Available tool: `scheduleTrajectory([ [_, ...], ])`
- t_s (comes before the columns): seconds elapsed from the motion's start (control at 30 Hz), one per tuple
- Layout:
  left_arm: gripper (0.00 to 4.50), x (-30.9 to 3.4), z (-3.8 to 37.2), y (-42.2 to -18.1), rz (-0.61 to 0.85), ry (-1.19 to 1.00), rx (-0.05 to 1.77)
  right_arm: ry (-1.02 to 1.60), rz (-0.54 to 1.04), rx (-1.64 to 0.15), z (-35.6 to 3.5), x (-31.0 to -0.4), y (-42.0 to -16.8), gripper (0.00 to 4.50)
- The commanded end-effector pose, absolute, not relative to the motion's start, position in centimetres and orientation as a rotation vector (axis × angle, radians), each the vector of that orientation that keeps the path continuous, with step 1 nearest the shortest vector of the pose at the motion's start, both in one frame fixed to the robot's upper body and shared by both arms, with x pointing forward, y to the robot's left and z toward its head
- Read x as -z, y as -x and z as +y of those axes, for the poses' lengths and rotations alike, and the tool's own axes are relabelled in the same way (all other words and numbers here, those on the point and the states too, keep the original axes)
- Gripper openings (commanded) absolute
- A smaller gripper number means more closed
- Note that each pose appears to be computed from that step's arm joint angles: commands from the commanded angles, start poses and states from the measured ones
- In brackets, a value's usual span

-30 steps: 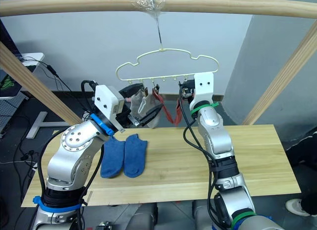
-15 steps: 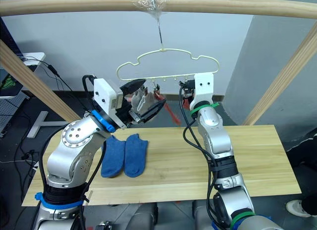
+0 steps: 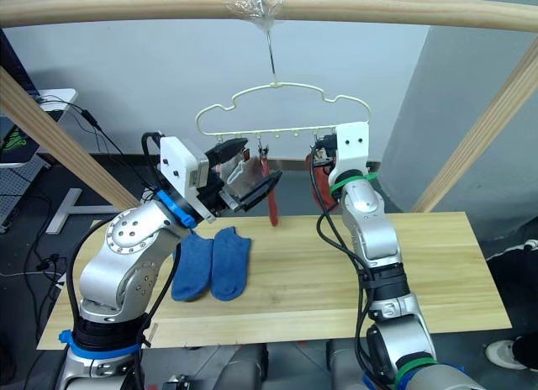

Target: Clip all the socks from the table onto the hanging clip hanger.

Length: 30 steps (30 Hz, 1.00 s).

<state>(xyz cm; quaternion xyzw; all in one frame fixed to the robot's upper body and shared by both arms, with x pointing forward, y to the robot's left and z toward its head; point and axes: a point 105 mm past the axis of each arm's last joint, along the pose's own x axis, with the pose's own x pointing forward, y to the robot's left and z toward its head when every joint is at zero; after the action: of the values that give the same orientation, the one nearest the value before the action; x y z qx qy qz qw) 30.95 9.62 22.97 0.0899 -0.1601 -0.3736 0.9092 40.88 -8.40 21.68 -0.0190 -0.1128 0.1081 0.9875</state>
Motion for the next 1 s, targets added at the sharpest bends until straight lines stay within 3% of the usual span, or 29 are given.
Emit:
scheduleTrajectory([
  [0.03,4.5,-21.4,9.6,-30.3,-0.263,-0.134,0.751,0.046,-0.276,-0.259,-8.5,-23.6,-40.5,0.01],
  [0.13,4.5,-14.3,12.4,-30.6,0.016,-0.101,0.616,0.072,-0.219,-0.333,-8.7,-23.4,-40.3,0.01],
  [0.3,4.5,-7.4,16.5,-30.8,0.242,-0.222,0.423,0.064,-0.185,-0.337,-9.9,-23.7,-40.0,0.01],
  [0.67,4.5,-3.1,18.0,-34.0,0.333,-0.189,0.237,0.077,-0.155,-0.328,-10.2,-23.3,-39.9,0.01],
  [0.9,4.5,-0.7,17.2,-34.2,0.429,-0.115,0.262,0.084,-0.144,-0.322,-10.4,-23.2,-39.8,0.01],
  [1.0,4.5,0.9,15.6,-33.4,0.503,-0.104,0.358,0.081,-0.134,-0.318,-10.6,-23.0,-39.7,0.01],
])
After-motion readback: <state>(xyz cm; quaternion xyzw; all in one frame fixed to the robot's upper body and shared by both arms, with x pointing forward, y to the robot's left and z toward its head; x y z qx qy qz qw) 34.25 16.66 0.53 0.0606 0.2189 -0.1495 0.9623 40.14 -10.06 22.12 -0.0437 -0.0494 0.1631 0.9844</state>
